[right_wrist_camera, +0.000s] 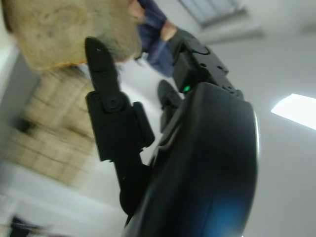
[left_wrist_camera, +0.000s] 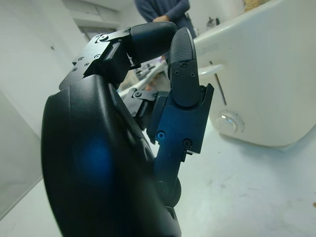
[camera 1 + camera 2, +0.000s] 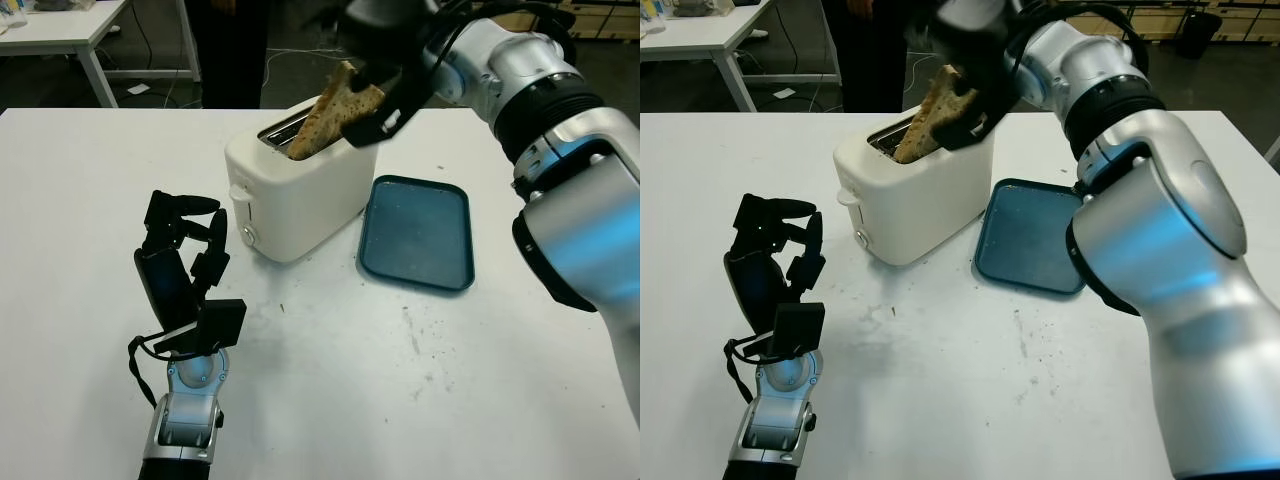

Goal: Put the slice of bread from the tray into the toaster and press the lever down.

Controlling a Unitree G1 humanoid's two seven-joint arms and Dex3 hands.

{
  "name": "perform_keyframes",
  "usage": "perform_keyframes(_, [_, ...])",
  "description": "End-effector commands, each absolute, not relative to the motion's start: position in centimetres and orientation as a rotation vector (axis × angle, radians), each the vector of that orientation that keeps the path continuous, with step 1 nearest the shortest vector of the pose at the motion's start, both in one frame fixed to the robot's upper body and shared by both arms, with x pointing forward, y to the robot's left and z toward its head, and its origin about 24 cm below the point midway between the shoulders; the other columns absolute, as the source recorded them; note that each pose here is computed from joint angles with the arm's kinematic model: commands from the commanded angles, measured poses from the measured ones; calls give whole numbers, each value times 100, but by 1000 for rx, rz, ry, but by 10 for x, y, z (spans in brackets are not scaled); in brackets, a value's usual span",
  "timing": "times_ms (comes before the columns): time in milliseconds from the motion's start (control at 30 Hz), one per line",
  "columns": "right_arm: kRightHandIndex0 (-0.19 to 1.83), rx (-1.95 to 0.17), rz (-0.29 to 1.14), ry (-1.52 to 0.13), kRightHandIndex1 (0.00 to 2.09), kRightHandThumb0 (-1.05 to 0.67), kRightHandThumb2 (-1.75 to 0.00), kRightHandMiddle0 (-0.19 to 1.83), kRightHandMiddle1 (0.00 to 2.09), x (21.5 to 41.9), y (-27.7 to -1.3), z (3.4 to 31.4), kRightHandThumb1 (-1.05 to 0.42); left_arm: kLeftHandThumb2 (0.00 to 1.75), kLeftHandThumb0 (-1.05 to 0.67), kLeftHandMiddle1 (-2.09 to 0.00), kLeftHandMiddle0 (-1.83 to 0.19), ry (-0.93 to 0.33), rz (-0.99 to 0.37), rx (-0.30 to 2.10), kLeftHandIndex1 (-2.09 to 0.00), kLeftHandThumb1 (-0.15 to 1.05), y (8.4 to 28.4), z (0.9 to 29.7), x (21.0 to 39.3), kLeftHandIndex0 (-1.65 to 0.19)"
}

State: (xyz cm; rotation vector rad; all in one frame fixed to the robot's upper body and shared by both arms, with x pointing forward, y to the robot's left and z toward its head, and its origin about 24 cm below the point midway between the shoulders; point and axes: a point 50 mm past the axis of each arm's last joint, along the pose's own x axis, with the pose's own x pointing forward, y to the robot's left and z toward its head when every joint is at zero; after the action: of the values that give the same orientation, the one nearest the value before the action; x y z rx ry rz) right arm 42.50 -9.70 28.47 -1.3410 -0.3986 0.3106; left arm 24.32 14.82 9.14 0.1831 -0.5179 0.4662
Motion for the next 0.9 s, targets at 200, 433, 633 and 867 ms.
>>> perform_keyframes(200, [0,-698,381,-225,49,-76,0,37,0,427,-142,275,-68,35,-48,-172,-64,-522,445,161,-147,92,142,92,245,-46])
perform_keyframes(433, [0,-643,398,-141,29,-83,0,28,0,425,-173,256,-69,35,-48,-172,-64,-518,428,155,-146,92,140,91,246,-46])
perform_keyframes(633, [6,-732,354,-90,22,-88,-1,27,2,425,-183,242,-70,34,-49,-172,-64,-512,424,155,-146,92,139,91,246,-47])
perform_keyframes(867, [16,-690,314,-69,21,-66,0,39,4,427,-179,228,-66,34,-50,-173,-65,-520,423,154,-146,92,140,92,247,-47])
